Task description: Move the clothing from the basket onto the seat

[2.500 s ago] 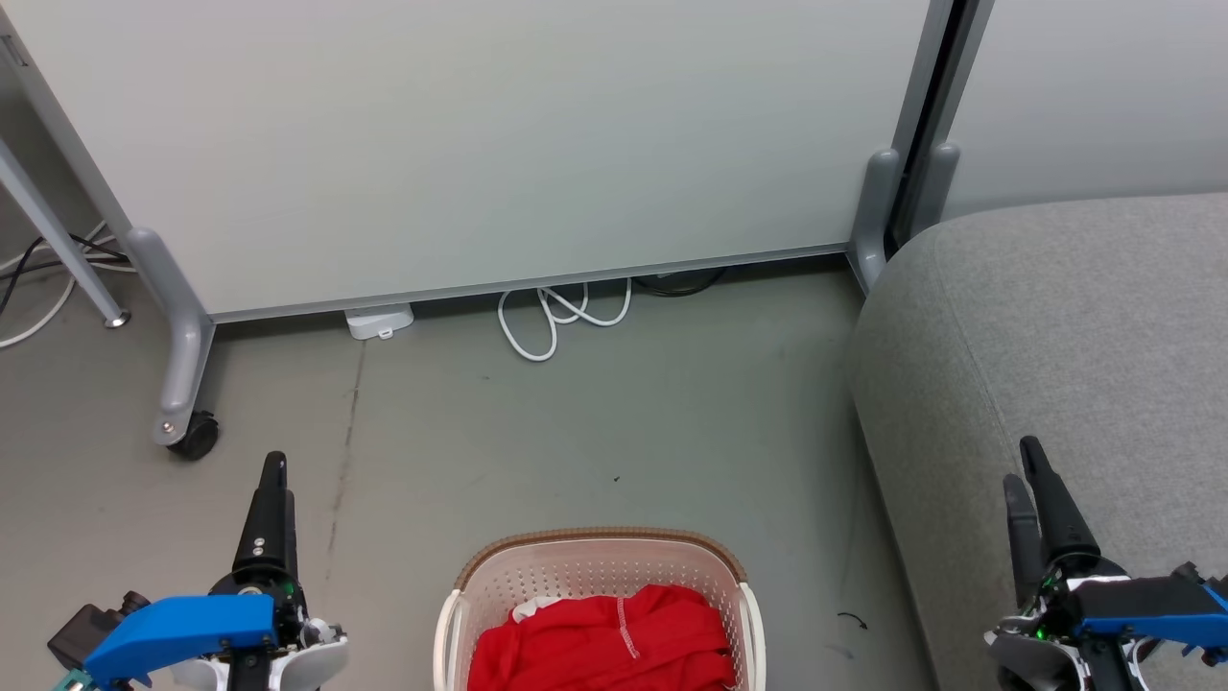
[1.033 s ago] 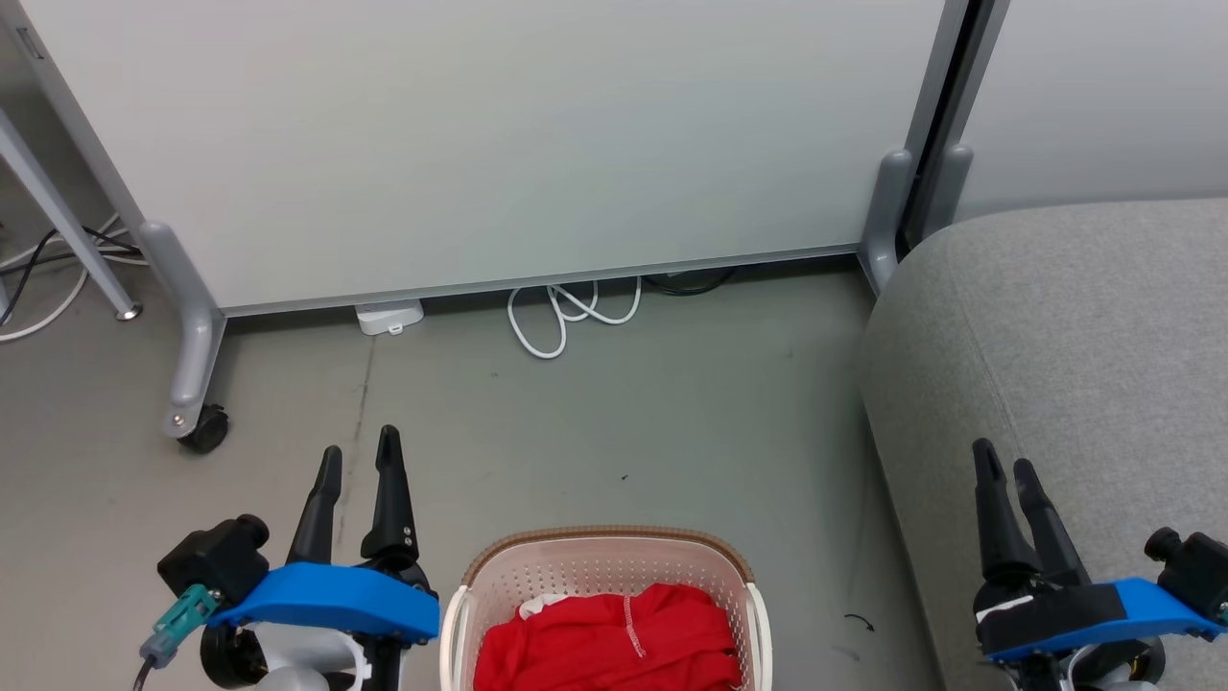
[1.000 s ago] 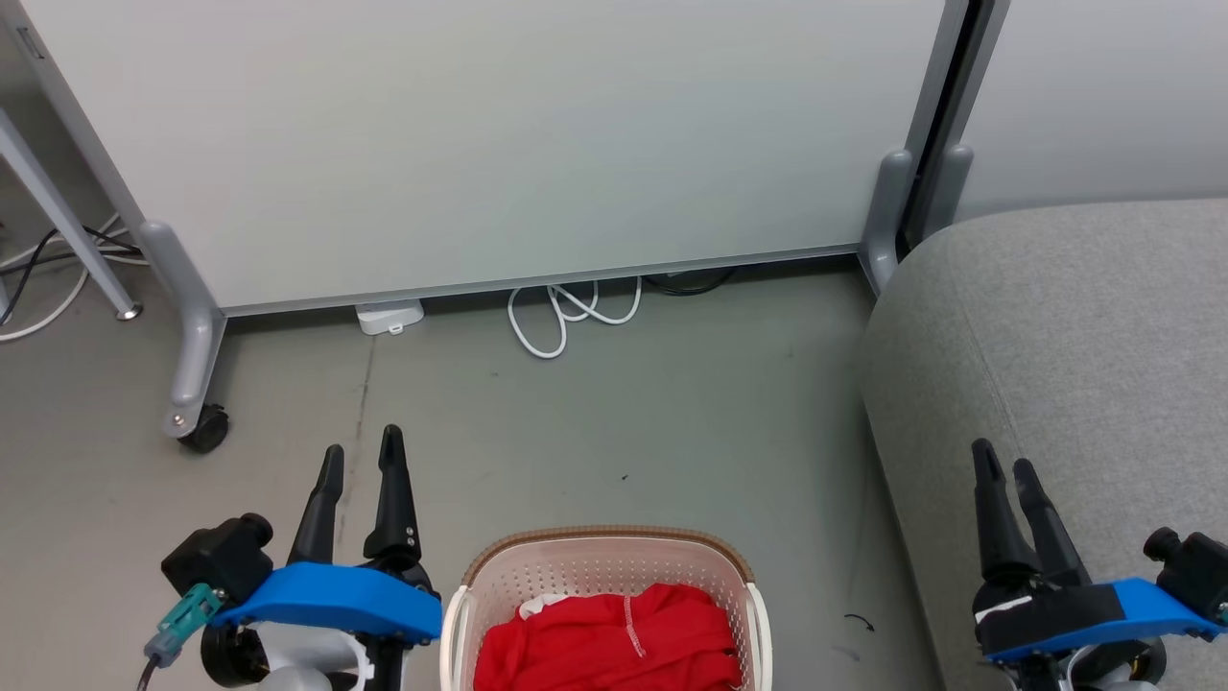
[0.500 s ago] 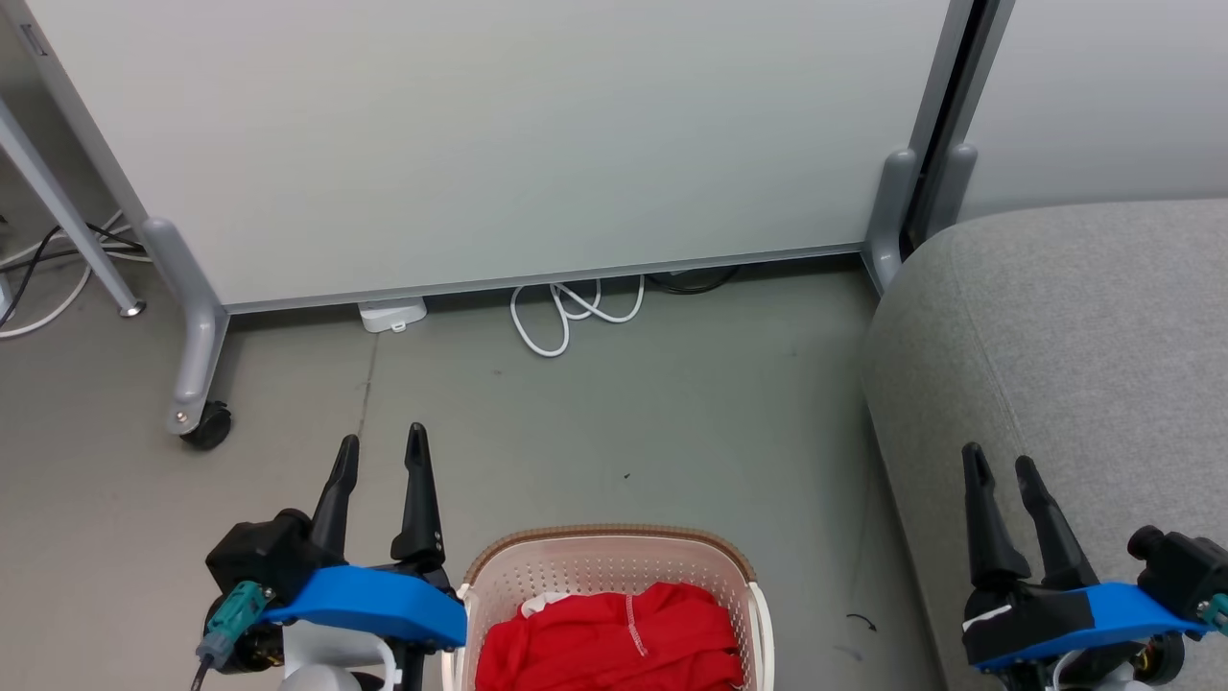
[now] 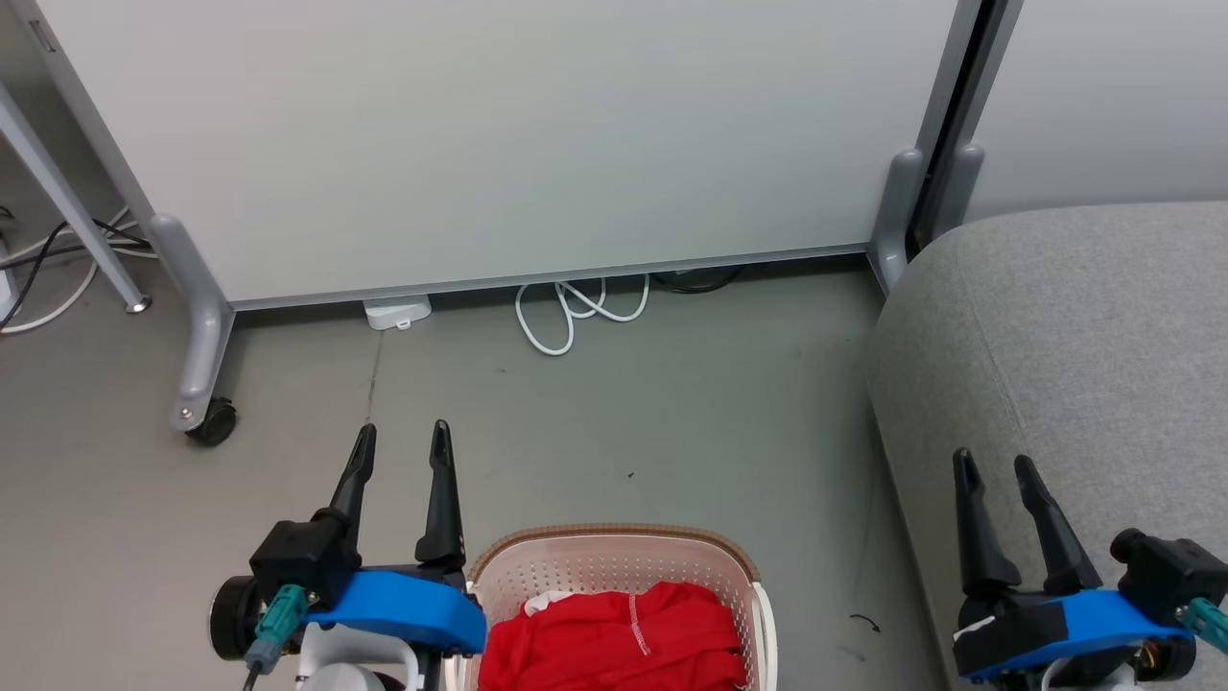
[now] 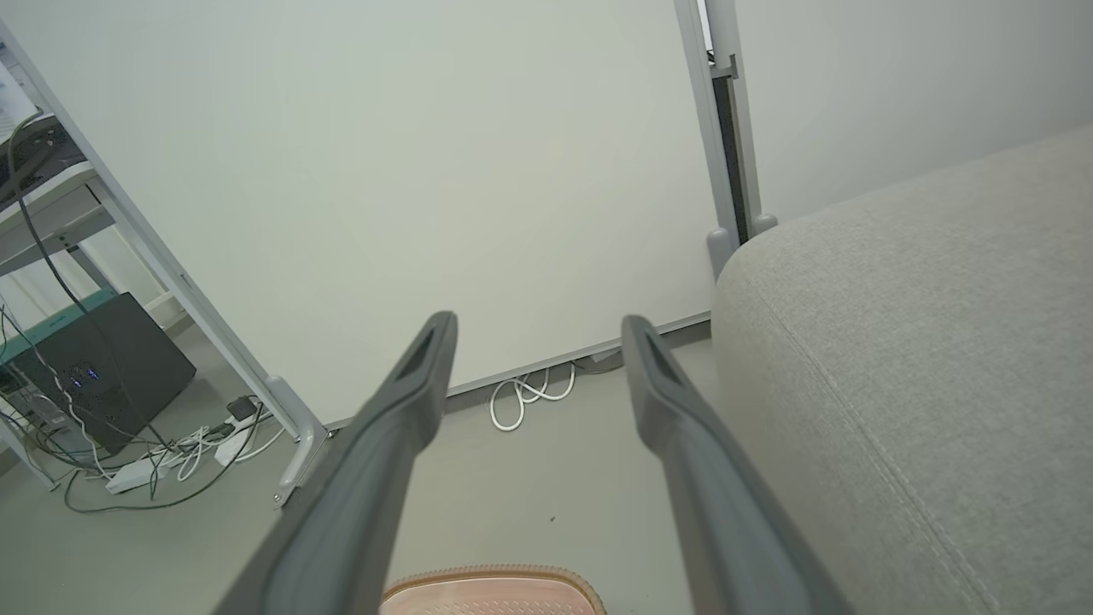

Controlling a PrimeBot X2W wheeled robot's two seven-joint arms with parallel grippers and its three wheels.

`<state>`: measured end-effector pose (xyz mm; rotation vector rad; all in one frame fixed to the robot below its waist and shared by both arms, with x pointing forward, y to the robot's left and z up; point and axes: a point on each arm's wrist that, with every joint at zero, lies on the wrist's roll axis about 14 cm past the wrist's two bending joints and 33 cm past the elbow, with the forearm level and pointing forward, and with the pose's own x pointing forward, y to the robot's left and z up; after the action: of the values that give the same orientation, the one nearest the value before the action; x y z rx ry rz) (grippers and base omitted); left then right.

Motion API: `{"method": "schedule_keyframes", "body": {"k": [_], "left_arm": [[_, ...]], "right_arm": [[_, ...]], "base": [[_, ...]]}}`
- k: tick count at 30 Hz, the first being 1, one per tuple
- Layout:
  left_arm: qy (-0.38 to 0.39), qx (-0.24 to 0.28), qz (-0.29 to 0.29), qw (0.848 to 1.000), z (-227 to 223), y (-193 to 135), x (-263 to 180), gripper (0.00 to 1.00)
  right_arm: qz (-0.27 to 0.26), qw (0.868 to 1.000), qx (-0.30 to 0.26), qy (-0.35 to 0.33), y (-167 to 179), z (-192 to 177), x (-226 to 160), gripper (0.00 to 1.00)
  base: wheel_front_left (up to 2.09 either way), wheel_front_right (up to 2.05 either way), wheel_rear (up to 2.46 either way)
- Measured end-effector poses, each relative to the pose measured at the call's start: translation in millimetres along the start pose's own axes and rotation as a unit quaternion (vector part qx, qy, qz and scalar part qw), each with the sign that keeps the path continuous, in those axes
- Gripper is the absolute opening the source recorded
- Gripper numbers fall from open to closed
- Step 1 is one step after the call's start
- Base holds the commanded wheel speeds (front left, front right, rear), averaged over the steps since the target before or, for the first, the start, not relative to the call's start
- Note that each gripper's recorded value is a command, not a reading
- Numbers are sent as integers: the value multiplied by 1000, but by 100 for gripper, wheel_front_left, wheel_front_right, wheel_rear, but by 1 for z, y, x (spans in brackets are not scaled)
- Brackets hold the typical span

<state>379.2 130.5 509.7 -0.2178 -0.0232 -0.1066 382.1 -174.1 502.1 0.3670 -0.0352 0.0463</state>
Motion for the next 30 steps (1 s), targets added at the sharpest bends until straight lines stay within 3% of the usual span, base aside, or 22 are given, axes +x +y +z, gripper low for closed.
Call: {"method": "schedule_keyframes", "body": {"k": [30], "left_arm": [[-35, 116, -40, 992, 7, -21, -1, 100]], "right_arm": [[36, 992, -119, -6, 13, -3, 0, 100]], "base": [[0, 0, 0]]}}
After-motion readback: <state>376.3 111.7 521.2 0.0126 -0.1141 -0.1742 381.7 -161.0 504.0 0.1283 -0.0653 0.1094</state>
